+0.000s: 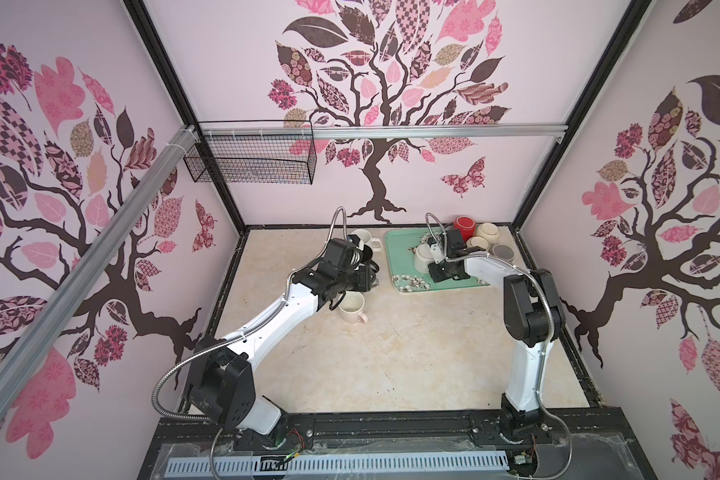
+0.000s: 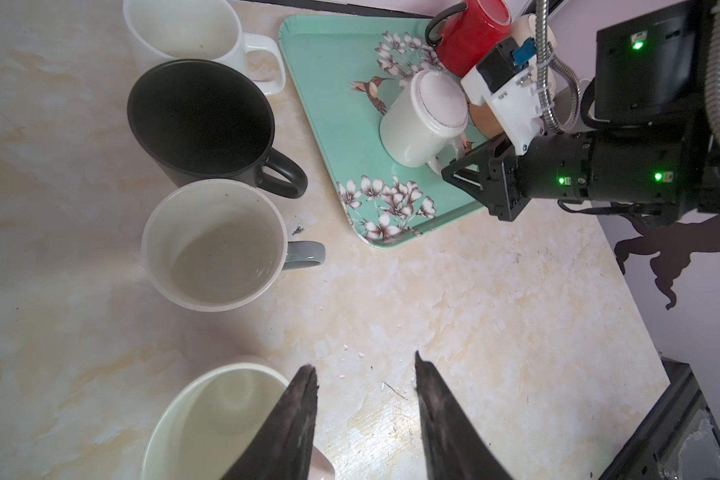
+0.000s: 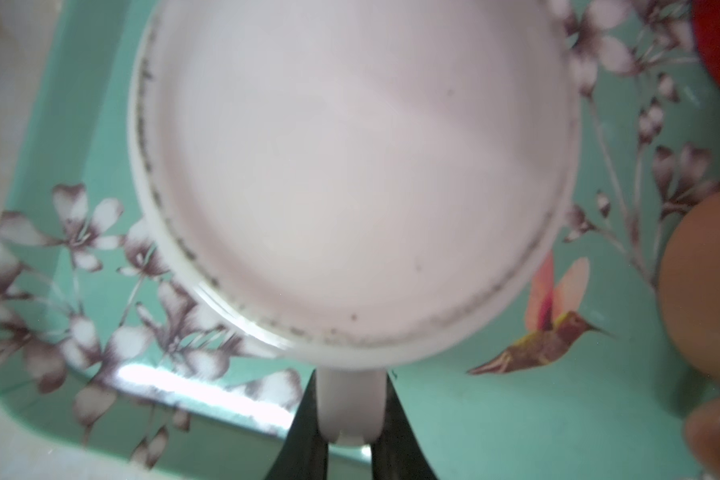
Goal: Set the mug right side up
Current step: 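Descend the right gripper onto the white mug's handle and grasp it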
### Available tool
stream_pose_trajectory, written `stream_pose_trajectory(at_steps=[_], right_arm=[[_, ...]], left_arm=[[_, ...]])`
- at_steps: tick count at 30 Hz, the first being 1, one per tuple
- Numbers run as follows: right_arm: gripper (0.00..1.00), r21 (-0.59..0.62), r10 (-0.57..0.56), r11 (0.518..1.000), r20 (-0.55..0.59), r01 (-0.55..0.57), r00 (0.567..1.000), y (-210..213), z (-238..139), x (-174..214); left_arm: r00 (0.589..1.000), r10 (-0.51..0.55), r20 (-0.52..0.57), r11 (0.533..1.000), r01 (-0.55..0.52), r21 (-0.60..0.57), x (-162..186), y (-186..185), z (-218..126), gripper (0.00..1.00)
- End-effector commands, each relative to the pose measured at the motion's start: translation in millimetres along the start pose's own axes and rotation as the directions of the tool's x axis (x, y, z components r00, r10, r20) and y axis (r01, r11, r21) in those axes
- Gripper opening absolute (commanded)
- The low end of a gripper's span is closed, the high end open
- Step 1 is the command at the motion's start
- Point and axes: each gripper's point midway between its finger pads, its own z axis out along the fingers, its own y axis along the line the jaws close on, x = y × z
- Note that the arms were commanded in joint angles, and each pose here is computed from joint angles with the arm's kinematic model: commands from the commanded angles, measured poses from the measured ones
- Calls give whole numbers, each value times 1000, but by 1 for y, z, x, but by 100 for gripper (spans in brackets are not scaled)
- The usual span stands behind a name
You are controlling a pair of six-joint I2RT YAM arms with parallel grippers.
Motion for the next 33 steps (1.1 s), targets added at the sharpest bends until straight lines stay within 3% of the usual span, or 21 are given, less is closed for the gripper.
stream_pose_trajectory(at_steps=[1,7,9,15,21,33], right_arm=[[10,-43,50,998,10,-49,999,10,-19,4],[40,-49,84,995,0,-84,996,9,-21,-8],[44,-37,86,996,7,-86,996,7,-23,-13],[45,-25,80,996,-3,-80,997,4,-23,-21],[35,-23,74,997,-48,-75,996,3,-11,-15],[32,2,64,998,-64,-64,996,-2,-6,-13]], left_arm=[[1000,-10,-6,1000,10,7,10,2,-3,42],[1000,-14,-25,1000,14,-2,14,4,-3,42],[1000,-14,-25,1000,14,-3,15,4,-3,42],[1000,-16,-24,1000,16,-2,16,4,-3,43],[999,-17,-39,1000,17,-9,20,7,1,42],[999,-18,-38,1000,18,-8,18,6,3,42]])
